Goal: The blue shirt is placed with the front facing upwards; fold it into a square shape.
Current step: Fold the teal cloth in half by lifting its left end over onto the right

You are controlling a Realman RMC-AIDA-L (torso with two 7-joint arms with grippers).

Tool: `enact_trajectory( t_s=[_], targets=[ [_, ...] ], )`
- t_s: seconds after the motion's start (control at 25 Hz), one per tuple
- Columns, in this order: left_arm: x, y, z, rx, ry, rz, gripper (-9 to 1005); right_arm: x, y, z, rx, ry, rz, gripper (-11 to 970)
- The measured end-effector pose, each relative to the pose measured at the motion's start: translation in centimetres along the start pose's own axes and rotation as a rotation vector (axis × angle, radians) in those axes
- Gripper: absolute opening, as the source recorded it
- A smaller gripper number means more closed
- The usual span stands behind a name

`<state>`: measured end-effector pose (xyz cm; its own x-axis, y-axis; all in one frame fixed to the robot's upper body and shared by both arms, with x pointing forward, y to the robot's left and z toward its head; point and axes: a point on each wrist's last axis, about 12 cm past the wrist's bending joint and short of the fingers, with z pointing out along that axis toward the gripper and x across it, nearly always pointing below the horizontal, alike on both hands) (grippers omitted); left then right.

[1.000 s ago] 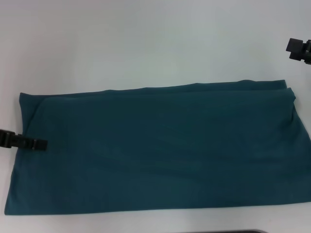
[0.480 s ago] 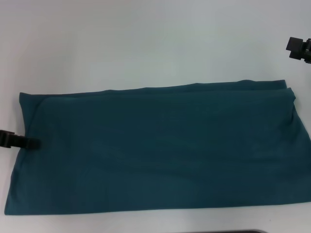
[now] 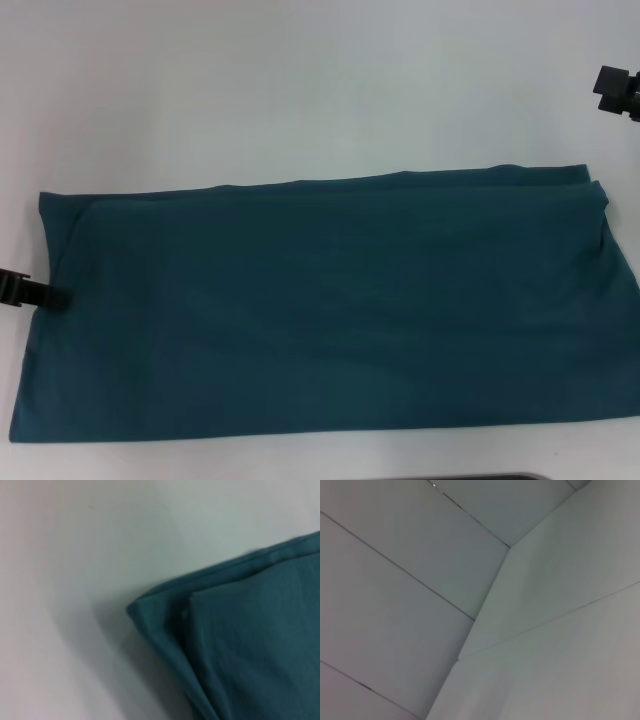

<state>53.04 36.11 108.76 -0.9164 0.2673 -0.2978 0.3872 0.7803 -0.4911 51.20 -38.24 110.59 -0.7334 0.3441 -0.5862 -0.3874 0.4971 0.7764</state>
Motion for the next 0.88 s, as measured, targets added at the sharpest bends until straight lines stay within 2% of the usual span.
enact_trajectory(
  t_s=[0.36,0.88],
  targets=[
    [0.0,0.1,0.0,-0.008,-0.008,-0.003,58,0.2,0.0,-0.3,0.000,-0.003,0.001,823],
    [0.6,1.4,-1.9,-0.058,-0.013,-0.025,58,0.2,0.0,0.0,-0.005,0.002,-0.003,805]
  ],
)
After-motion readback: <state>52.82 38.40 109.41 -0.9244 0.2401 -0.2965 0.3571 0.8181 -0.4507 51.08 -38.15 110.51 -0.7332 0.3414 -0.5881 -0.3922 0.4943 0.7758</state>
